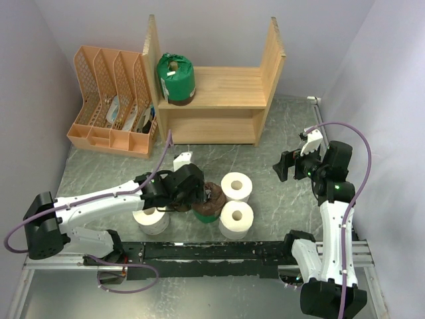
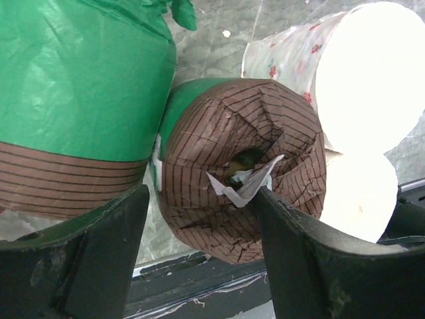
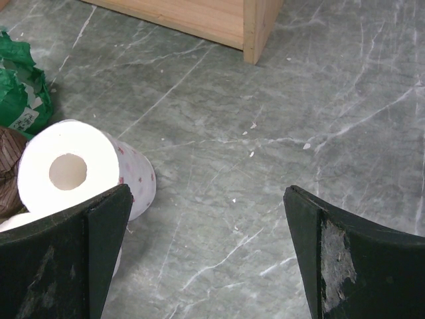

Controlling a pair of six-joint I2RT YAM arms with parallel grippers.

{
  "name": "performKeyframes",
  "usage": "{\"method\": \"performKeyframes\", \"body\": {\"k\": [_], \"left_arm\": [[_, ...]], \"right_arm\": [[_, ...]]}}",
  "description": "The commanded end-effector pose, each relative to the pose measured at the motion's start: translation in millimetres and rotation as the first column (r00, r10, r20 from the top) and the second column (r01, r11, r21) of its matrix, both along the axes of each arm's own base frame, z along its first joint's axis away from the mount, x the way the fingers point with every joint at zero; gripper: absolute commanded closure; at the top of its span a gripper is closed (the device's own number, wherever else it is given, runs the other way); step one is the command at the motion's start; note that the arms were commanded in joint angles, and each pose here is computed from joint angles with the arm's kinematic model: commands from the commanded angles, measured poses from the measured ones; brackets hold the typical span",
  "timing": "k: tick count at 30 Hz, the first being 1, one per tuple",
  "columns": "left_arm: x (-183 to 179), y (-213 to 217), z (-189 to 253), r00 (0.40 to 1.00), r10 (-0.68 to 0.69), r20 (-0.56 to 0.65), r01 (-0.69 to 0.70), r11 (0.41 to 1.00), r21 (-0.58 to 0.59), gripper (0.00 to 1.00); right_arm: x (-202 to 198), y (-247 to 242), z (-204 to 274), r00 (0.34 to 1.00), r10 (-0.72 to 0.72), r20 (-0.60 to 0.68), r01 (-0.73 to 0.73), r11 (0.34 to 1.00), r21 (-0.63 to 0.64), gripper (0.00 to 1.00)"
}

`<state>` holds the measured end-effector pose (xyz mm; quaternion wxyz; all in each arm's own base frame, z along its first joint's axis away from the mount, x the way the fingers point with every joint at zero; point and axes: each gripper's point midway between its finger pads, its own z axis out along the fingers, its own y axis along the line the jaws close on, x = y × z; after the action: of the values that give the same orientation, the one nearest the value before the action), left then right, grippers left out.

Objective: Place and organize the paper towels onto the shelf

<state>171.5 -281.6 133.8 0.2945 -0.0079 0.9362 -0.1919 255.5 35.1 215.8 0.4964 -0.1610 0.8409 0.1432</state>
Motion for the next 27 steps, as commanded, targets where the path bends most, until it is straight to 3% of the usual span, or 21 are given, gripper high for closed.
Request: {"method": "performKeyframes", "body": {"k": [1,10,11,13,14,20,27], "left_arm": [[5,-22,10,1.0,-0.002,0.029,0.004,0.998,-0.06,0.25],[-2,-27,-5,0.999,-0.017,0.029,0.017,0.999,0.029,0.44],[-4,-28,-7,0.999,-0.024,0.029,0.023,0.999,0.033,0.51],[-6,-29,-9,0.999,-0.024,0.025,0.023,0.999,0.039,0.78],[-6,-28,-8,0.999,-0.026,0.027,0.025,0.999,0.042,0.82],[-7,-37,6,0.994,-0.081,0.07,0.075,0.994,0.075,0.82],[-7,-45,30,0.982,-0.147,0.117,0.142,0.989,0.047,0.93]], "right_arm": [[-1,1,5,1.0,0.014,0.023,-0.014,1.0,-0.009,0.0],[-1,1,5,1.0,0.014,0.023,-0.014,1.0,-0.01,0.0],[-1,1,5,1.0,0.014,0.024,-0.013,1.0,-0.011,0.0],[-1,1,5,1.0,0.013,0.024,-0.013,1.0,-0.011,0.0],[-1,1,5,1.0,0.013,0.024,-0.013,1.0,-0.011,0.0],[-1,1,4,1.0,0.013,0.021,-0.013,1.0,-0.01,0.0],[-1,1,5,1.0,0.011,0.023,-0.011,1.0,-0.012,0.0]]}}
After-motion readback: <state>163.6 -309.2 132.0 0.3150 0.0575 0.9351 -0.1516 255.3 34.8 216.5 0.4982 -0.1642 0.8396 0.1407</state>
